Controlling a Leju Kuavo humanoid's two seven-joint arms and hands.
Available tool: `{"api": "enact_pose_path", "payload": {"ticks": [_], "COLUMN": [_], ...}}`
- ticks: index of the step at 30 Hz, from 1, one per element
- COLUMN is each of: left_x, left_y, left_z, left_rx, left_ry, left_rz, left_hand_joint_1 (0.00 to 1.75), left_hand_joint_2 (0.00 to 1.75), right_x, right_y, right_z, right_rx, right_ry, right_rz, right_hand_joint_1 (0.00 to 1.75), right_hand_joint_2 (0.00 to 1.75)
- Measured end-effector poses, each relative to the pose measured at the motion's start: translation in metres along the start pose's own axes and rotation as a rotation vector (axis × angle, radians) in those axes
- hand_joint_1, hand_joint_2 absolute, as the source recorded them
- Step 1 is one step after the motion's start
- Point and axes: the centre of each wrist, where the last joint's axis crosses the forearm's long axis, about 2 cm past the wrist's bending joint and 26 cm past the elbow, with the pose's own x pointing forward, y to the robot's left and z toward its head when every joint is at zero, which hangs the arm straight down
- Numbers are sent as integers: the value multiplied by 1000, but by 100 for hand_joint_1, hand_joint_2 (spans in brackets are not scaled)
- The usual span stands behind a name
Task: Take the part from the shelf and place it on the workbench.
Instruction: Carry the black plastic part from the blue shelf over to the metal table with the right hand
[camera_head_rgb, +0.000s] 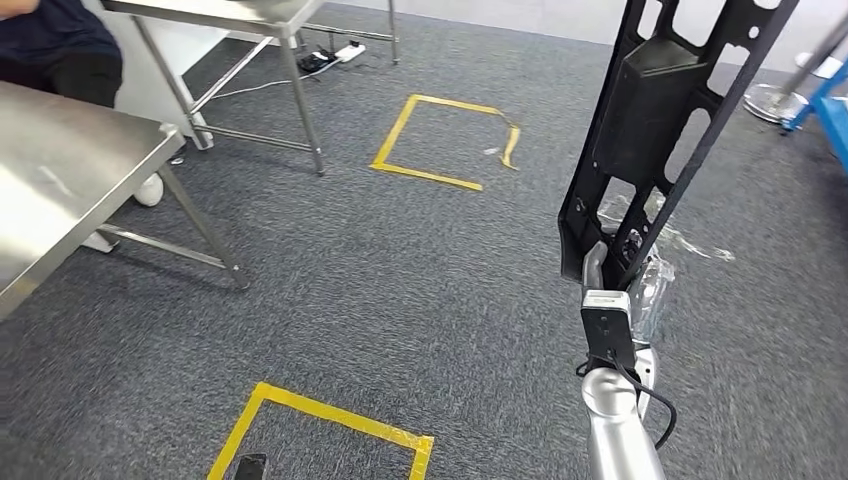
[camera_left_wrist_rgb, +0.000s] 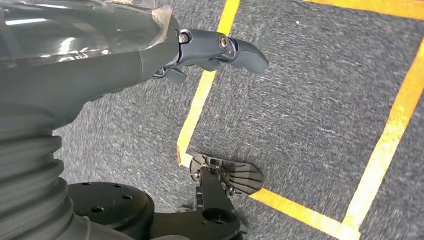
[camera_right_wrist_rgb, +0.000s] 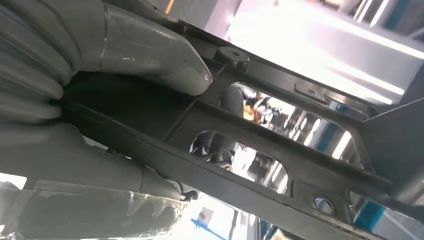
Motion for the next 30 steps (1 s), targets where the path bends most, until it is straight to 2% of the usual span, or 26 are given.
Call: {"api": "enact_pose_path", "payload": {"ticks": [5,13,30], "left_x": [-5,-11,-9], "left_y": [1,1,-7], "left_z": [2,4,6], "left_rx": [-3,0,-1], "left_ry": [6,11,-12], "left_rz": [-10,1,40], "left_hand_joint_1": [0,0,0], "left_hand_joint_2": [175,175,175], "right_x": [-4,0,6], "right_y": [-3,-1,9], "right_z": [11,12,-11], "right_rx": [5,8,50], "right_ry": [18,8,-44], "right_rz": [10,-7,-8], "right_hand_joint_1": [175,175,175], "right_hand_joint_2": [175,175,175]}}
